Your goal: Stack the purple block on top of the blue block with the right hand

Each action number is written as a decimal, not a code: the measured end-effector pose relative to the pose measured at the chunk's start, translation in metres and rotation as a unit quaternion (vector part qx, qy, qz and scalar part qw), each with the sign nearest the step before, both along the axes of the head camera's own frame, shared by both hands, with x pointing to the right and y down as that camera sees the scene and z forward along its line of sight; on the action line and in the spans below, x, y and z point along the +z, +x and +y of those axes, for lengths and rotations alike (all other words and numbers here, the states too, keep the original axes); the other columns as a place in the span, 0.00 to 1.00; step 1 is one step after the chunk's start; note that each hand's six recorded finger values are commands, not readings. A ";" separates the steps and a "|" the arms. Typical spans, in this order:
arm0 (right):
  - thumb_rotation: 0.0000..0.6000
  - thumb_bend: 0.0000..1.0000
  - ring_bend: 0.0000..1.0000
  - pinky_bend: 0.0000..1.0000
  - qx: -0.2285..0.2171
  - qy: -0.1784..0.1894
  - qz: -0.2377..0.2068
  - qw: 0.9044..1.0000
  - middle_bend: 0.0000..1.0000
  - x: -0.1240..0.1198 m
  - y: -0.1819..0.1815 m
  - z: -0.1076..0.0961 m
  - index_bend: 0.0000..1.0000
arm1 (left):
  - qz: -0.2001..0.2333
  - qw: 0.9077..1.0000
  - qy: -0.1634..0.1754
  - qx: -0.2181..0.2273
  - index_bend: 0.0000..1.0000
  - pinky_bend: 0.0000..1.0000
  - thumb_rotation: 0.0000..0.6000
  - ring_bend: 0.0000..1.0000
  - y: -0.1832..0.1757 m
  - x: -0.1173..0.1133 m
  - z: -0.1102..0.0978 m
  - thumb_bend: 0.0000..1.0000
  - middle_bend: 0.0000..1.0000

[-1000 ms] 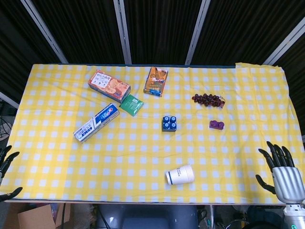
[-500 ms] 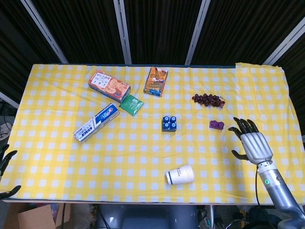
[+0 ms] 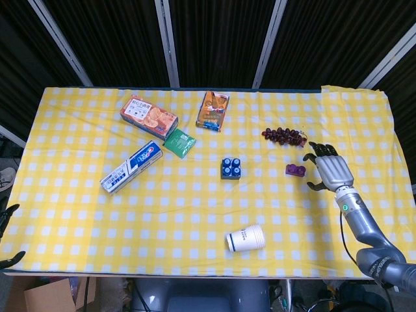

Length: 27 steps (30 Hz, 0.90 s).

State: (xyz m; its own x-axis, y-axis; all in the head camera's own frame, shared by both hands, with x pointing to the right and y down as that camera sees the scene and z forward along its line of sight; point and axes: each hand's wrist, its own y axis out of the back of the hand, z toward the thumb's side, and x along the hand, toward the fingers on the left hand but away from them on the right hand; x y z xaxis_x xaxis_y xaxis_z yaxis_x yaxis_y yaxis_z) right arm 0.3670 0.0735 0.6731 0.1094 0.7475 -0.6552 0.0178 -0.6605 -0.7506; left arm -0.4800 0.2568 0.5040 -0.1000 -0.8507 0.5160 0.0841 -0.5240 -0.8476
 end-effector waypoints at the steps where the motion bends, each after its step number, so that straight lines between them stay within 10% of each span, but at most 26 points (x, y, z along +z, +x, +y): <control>1: 1.00 0.31 0.03 0.00 0.002 -0.002 -0.001 1.000 0.00 0.004 0.000 -0.002 0.34 | -0.003 1.000 -0.001 0.000 0.12 0.04 1.00 0.00 0.000 0.001 0.000 0.00 0.00; 27: 1.00 0.31 0.03 0.00 0.017 -0.041 -0.006 0.999 0.00 0.068 0.002 -0.013 0.36 | -0.046 0.999 -0.008 -0.003 0.12 0.04 1.00 0.00 0.000 0.016 -0.002 0.00 0.00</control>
State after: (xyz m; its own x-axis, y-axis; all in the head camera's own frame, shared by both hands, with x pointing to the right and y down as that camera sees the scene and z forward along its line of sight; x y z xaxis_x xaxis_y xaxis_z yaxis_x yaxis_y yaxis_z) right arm 0.3685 0.0600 0.7413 0.0939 0.6948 -0.7130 0.0504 -0.7186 -0.6936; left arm -0.4801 0.2550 0.5198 -0.1526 -0.8412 0.5187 0.1583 -0.5389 -0.8274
